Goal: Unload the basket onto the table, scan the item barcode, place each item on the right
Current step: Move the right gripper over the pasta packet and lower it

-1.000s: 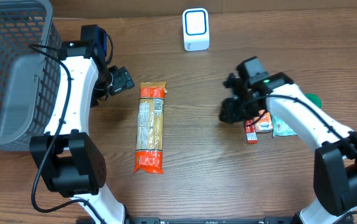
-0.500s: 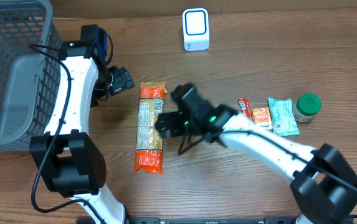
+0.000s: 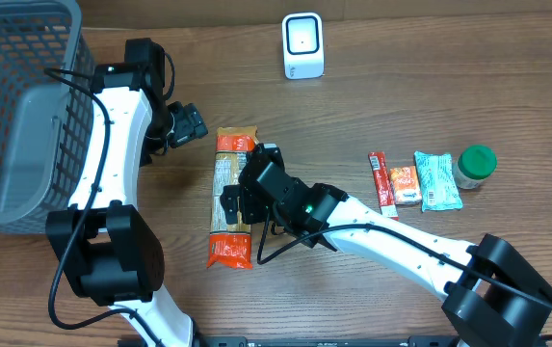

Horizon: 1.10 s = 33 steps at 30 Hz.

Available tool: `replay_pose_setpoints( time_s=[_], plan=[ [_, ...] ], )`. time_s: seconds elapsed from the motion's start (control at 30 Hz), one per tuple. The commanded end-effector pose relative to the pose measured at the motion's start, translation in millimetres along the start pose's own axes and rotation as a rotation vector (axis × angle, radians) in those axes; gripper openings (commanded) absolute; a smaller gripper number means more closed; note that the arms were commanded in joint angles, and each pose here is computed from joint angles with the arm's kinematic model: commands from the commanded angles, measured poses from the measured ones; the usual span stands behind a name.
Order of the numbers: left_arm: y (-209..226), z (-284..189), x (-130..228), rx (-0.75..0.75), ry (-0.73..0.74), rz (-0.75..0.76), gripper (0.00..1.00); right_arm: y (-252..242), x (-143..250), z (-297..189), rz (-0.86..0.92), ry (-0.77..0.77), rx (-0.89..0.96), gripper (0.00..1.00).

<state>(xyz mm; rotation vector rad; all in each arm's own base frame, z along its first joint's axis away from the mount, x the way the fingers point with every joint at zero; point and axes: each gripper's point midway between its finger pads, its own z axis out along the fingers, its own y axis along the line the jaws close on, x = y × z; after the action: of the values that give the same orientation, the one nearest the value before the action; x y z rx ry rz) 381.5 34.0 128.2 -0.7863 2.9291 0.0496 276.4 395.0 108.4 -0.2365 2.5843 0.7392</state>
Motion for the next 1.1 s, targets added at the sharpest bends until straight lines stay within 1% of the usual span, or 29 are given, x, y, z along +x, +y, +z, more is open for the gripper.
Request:
replay_pose_setpoints(
  time_s=[0.0,0.17,0.27,0.4,0.43,0.53,0.6,0.77,0.9,0.97,1.07],
  plan=[
    [-2,-8,1,0.008,-0.018,0.014,1.0,-4,-7,1,0.011,-0.042,0.026,1.0],
    [-2,-8,1,0.008,-0.018,0.014,1.0,0,-26,10,0.014,-0.137,0.013,1.0],
    [-2,-8,1,0.008,-0.018,0.014,1.0,3,-30,23,0.016,-0.163,-0.006,1.0],
    [-2,-8,1,0.008,-0.018,0.014,1.0,-4,-23,44,0.014,-0.149,0.007,0.94],
    [-2,-8,1,0.008,-0.018,0.013,1.0,-7,-21,48,0.014,-0.144,0.012,0.92],
    [-2,-8,1,0.008,-0.018,0.014,1.0,-13,-14,64,0.014,-0.133,0.022,0.81],
    [-2,-8,1,0.008,-0.018,0.013,1.0,-16,-10,73,0.013,-0.126,0.025,0.77],
    [-2,-8,1,0.008,-0.018,0.014,0.99,-24,-6,82,0.014,-0.114,0.041,0.63],
    [-2,-8,1,0.008,-0.018,0.014,1.0,-26,-6,82,0.017,-0.113,0.046,0.58],
    [-2,-8,1,0.008,-0.018,0.014,1.0,-29,-7,82,0.019,-0.119,0.058,0.51],
    [-2,-8,1,0.008,-0.018,0.014,1.0,-35,-9,82,0.019,-0.132,0.089,0.5]
  ],
)
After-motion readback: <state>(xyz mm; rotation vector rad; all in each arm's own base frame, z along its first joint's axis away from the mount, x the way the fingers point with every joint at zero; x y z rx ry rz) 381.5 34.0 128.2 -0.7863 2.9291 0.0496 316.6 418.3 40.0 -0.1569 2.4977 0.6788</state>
